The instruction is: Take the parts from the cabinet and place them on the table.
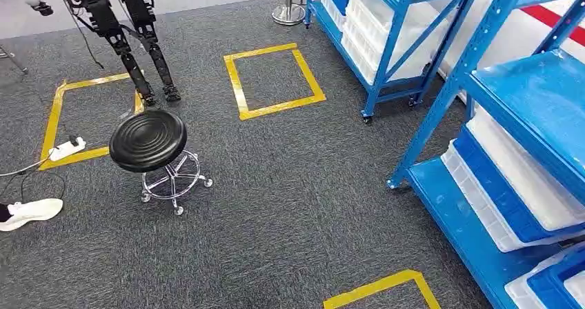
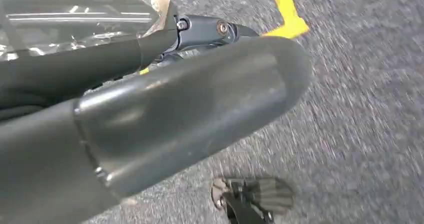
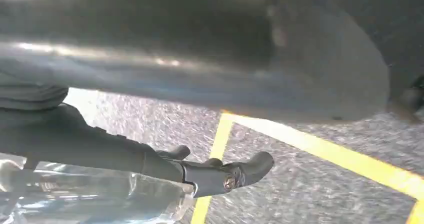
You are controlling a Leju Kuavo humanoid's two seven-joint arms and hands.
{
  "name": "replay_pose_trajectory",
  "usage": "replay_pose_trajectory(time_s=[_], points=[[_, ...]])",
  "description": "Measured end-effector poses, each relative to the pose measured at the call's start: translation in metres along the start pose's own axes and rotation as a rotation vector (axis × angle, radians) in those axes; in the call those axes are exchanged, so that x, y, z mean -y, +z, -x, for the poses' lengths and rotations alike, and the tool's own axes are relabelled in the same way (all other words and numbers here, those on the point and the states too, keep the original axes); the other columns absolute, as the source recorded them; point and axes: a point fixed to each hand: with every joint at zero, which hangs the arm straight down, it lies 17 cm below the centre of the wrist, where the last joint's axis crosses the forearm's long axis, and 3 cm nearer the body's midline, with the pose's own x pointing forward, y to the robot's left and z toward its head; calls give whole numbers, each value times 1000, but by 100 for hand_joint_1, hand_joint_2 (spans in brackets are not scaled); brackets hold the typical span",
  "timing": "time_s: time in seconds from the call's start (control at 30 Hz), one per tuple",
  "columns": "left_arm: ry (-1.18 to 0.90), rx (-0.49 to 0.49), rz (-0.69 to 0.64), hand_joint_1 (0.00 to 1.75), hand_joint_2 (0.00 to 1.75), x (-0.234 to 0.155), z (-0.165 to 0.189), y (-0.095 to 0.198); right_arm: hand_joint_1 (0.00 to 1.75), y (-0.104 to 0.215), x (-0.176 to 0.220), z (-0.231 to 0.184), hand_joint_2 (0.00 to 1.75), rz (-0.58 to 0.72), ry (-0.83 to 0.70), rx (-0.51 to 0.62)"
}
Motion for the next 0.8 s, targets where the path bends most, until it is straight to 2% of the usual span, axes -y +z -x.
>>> replay_pose_trajectory(time_s=[0.37, 0.8], points=[[-3, -31, -10, 0, 0, -5, 8, -1, 0, 1, -3, 4, 0, -4, -2, -3], [-4, -3, -8, 0, 0, -5, 1, -2, 0, 2, -7, 8, 0, -10, -6, -10]])
